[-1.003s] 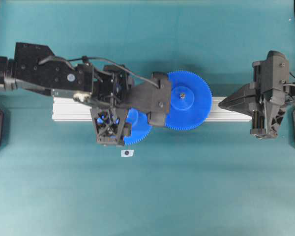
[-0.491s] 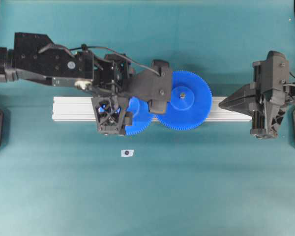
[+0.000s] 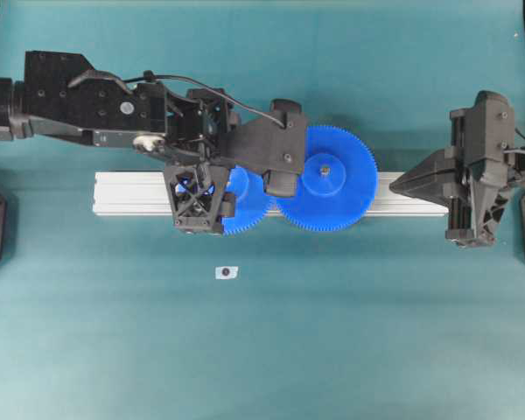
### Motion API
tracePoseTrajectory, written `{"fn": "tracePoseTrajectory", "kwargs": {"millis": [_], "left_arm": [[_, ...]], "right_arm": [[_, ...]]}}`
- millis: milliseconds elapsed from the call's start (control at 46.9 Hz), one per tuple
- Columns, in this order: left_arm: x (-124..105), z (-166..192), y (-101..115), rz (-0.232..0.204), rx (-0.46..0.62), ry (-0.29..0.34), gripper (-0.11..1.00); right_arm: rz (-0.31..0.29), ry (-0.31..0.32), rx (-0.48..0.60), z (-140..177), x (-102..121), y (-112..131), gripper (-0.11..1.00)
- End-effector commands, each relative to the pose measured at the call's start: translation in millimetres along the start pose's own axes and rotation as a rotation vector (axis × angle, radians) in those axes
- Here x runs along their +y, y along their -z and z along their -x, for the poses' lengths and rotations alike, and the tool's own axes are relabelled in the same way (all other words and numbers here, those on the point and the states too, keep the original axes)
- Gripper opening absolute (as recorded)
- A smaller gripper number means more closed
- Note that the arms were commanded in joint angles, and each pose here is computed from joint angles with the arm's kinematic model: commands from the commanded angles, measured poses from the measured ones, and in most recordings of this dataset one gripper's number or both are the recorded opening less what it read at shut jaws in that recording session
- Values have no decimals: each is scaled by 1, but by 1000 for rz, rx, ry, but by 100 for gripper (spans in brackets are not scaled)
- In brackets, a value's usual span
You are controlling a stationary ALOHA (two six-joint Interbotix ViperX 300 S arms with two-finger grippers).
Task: Insert the small gear onto the shaft.
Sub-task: 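Align the gear's center hole over the left shaft, meshing with the large gear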
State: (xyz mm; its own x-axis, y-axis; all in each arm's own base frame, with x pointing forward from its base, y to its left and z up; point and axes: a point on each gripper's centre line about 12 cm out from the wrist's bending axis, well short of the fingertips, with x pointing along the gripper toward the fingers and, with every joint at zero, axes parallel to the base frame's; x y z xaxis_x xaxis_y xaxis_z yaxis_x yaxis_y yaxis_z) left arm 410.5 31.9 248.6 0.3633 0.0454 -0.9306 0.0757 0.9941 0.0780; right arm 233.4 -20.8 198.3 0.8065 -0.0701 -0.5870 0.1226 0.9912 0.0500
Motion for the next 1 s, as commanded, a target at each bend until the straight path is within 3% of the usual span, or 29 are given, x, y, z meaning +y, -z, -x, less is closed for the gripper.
{"fn": "tracePoseTrajectory", "kwargs": {"millis": [0,981], "left_arm": [[3,15,-7,0,-48,-12,69],[4,-20,8,7,-15,-10,69]], "right_arm": [[-2,-2,-17,1,1,-5,2],[-2,-2,-20,2,1,-5,2]]}}
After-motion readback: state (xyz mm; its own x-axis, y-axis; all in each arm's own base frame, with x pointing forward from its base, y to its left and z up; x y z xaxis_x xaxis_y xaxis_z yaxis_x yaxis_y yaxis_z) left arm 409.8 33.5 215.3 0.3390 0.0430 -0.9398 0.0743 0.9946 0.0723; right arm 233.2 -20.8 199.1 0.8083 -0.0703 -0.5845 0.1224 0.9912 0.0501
